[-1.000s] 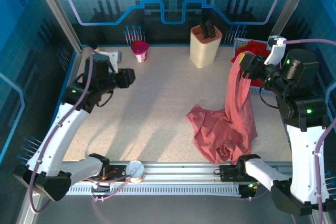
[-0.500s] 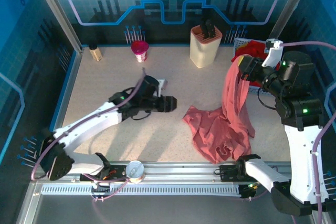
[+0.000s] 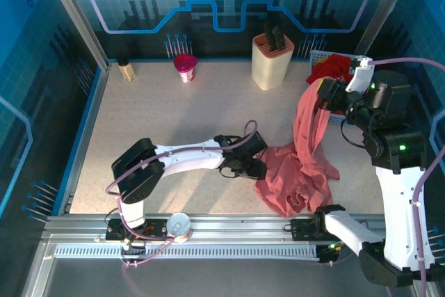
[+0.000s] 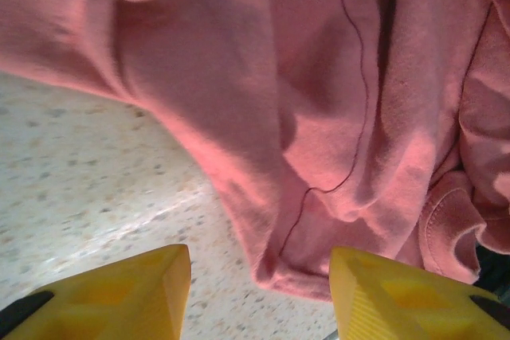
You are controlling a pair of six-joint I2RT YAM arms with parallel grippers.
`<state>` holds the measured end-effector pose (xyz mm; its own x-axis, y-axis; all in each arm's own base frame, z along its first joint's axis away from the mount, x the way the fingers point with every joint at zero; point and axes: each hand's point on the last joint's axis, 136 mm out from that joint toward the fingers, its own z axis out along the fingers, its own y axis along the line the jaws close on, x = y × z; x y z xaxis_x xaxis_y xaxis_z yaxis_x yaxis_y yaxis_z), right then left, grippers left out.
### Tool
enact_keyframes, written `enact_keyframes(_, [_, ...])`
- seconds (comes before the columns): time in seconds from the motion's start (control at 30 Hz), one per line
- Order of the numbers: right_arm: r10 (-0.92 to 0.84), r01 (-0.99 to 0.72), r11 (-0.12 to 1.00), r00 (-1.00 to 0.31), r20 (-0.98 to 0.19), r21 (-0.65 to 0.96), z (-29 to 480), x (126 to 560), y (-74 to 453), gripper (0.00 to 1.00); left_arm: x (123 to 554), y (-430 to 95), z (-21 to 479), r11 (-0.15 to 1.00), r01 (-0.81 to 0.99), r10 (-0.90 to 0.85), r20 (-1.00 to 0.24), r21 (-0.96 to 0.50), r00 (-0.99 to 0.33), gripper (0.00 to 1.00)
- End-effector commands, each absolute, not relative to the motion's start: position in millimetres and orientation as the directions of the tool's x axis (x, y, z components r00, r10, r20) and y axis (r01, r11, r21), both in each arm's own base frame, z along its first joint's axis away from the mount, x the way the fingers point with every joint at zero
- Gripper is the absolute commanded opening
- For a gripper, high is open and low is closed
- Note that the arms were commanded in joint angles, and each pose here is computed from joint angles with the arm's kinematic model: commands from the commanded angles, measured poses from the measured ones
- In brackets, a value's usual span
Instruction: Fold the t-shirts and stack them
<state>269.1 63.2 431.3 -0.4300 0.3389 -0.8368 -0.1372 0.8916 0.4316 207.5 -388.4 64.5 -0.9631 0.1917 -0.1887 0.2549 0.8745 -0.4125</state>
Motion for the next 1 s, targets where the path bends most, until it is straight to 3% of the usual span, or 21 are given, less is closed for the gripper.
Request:
enact_keyframes(0.0, [0.33, -0.092, 0.912, -0.415, -0.848, 0.4, 428.4, 265.1, 51.2, 0.0, 203.7, -398.3, 57.1, 0.887, 0.225, 0.185, -0.136, -0.403, -0.973, 0.46])
enact_keyframes(0.23, [0.329, -0.059, 0.917, -0.451, -0.83, 0.395, 415.1, 267.8, 48.0, 0.0, 210.0, -392.4, 29.3, 0.921, 0.209, 0.183, -0.109, -0.328, -0.977, 0.19])
enact_keyframes(0.43, [0.323, -0.034, 0.924, -0.466, -0.824, 0.381, 410.2, 265.5, 42.9, 0.0, 243.1, -347.2, 34.3, 0.955, 0.12, 0.095, -0.102, -0.273, -0.99, 0.0])
enact_keyframes(0.73, [0.325, -0.021, 0.924, -0.484, -0.812, 0.382, 399.4, 261.8, 41.8, 0.0, 315.7, -259.4, 90.9, 0.981, 0.115, 0.082, -0.205, -0.156, -0.975, 0.0])
enact_keyframes(0.97, [0.339, -0.021, 0.914, -0.512, -0.789, 0.405, 389.6, 262.8, 45.7, 0.0, 398.5, -183.9, 140.1, 0.994, 0.107, 0.098, -0.32, -0.013, -0.942, 0.0])
